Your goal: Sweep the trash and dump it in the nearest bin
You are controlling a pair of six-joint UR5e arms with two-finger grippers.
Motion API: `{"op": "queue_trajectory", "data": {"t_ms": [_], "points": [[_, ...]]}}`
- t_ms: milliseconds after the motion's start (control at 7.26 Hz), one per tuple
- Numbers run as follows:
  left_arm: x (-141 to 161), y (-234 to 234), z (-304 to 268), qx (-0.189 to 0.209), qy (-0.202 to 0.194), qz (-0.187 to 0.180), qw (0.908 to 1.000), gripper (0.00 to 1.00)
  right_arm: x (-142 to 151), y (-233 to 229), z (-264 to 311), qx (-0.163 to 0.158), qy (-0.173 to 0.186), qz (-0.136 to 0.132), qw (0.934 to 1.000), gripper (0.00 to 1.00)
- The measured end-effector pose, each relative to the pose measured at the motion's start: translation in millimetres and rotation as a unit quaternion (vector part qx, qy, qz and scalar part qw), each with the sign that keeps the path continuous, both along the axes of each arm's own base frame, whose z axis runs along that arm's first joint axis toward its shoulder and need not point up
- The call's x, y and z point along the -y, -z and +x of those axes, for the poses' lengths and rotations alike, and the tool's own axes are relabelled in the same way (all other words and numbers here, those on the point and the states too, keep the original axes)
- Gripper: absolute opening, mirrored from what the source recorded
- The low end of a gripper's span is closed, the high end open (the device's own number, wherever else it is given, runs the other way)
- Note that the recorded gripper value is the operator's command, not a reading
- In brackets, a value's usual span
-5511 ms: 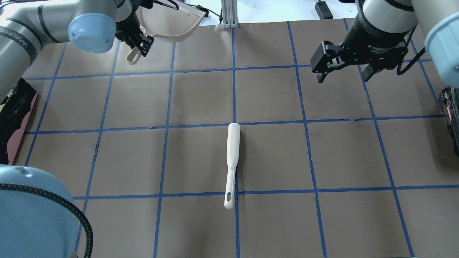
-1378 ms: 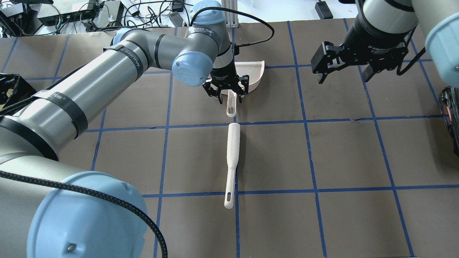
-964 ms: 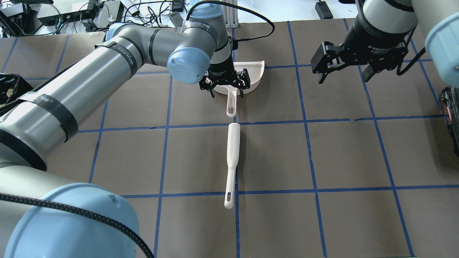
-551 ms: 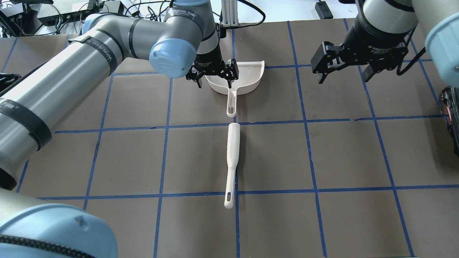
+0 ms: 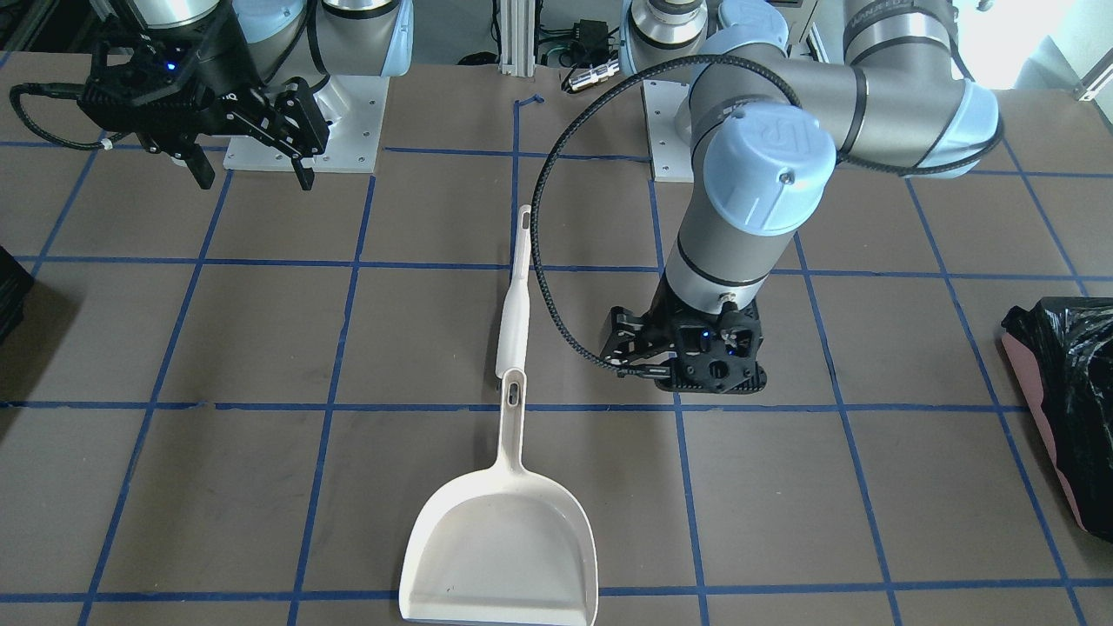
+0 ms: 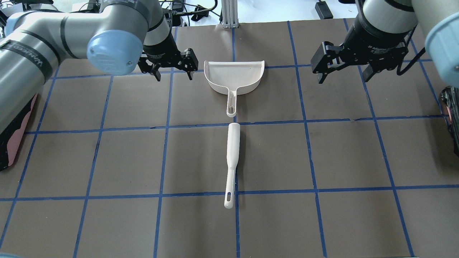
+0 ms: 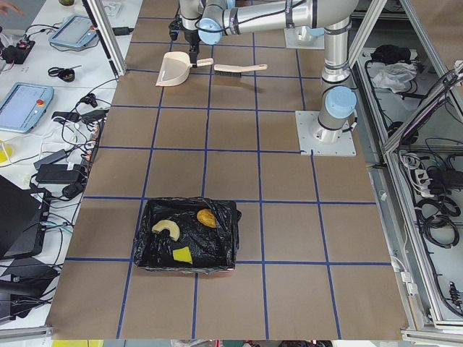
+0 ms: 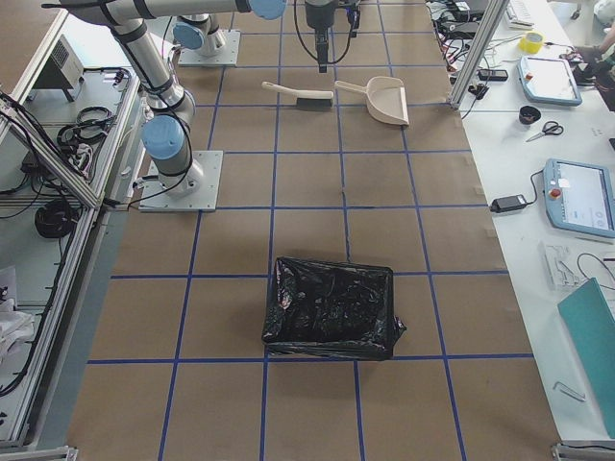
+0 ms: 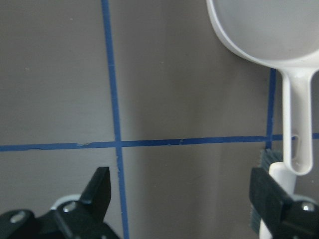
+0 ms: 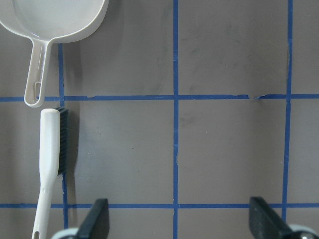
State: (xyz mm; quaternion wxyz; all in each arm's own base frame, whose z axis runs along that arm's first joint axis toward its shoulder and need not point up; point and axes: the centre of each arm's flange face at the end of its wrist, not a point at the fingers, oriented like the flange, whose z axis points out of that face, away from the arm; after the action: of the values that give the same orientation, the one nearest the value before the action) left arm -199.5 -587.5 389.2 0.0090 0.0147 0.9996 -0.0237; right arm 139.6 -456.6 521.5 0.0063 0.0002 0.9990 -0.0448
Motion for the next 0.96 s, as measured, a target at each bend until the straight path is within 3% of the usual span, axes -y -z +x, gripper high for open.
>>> {"op": "queue_trajectory", "data": {"t_ms": [138, 413, 964], "points": [[-12.8, -18.2, 17.8, 0.043, -0.002, 0.003, 0.9991, 1.0, 0.0, 0.0, 0.0, 0.0, 0.0, 0.0, 1.0, 1.0], [-41.6, -59.4, 47.7, 0.071, -0.006, 0.014, 0.9974, 1.0, 0.4, 0.3, 0.0, 0.0, 0.0, 0.0, 1.0, 1.0], [-91.5, -127.1, 69.6, 0.012, 0.013, -0.012, 0.9998, 1.0, -1.5, -1.6, -0.5, -0.003, 0.001, -0.001, 1.0, 1.0]]}}
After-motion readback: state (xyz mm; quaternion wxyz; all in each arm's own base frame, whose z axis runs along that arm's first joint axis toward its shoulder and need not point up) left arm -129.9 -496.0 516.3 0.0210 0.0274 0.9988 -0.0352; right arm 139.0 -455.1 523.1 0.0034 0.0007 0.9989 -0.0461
